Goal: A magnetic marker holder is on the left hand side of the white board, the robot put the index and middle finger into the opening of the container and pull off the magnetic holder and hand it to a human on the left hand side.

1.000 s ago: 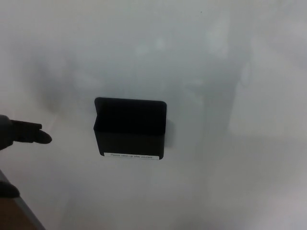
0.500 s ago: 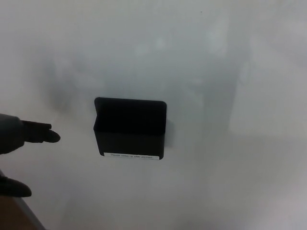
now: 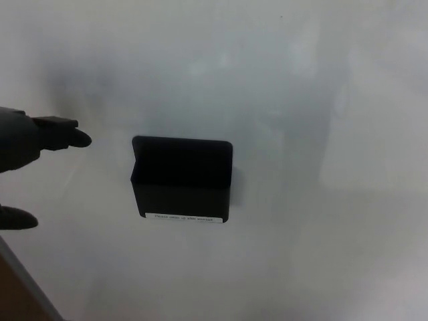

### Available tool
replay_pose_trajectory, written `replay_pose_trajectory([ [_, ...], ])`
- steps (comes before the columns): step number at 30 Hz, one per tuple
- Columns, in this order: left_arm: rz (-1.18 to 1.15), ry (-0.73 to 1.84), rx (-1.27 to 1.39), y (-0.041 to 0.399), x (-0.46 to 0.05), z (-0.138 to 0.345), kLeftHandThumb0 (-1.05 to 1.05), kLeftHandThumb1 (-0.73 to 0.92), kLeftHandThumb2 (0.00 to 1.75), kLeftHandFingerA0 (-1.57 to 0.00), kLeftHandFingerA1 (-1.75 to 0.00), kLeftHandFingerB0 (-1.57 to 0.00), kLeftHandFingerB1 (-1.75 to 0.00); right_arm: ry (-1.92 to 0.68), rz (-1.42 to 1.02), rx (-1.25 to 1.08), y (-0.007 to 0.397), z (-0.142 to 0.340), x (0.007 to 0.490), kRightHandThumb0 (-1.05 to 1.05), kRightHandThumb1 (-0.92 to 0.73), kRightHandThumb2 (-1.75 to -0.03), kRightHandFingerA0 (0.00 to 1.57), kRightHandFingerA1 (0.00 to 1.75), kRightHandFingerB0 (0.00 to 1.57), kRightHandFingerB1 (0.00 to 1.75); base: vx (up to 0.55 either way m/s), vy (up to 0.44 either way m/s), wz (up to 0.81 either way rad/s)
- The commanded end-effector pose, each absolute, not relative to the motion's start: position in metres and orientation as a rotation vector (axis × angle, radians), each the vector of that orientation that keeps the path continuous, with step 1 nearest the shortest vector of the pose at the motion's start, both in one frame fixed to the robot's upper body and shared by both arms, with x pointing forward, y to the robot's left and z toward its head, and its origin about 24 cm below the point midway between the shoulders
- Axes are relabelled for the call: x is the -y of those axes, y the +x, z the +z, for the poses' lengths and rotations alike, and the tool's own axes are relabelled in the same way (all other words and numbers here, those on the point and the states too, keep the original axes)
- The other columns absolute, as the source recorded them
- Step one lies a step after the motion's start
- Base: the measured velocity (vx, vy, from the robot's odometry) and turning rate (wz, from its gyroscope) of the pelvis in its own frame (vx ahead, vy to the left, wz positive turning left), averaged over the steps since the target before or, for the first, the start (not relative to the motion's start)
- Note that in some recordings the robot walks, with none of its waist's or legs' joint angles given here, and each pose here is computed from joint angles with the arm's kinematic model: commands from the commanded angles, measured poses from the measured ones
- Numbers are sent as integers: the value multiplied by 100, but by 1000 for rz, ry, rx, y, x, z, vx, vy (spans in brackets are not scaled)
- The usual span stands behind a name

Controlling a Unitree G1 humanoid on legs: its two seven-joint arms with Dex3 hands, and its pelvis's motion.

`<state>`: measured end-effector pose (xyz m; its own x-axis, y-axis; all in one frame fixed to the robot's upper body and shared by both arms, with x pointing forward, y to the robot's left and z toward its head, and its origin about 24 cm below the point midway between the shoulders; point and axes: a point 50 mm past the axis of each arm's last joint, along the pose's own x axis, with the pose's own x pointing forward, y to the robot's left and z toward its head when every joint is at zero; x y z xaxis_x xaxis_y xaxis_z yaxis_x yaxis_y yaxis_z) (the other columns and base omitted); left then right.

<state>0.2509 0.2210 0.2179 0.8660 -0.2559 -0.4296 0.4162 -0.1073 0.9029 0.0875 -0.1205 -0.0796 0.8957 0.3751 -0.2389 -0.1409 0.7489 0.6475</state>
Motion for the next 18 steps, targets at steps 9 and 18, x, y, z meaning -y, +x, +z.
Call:
replay_pose_trajectory([
  [9, -585, 1554, -191, 258, -204, 196, -82, 65, 61, -23, -30, -20, -27, 646, 297, -347, 89, -79, 121, -63, -69, -62, 81, 47, 62, 43, 0, 0, 0],
  [18, -637, 1527, -204, 254, -192, 179, -38, 29, 94, 0, -47, 0, -46, 645, 304, -350, 88, -81, 121, -62, -70, -62, 80, 47, 62, 42, 0, 0, 0],
])
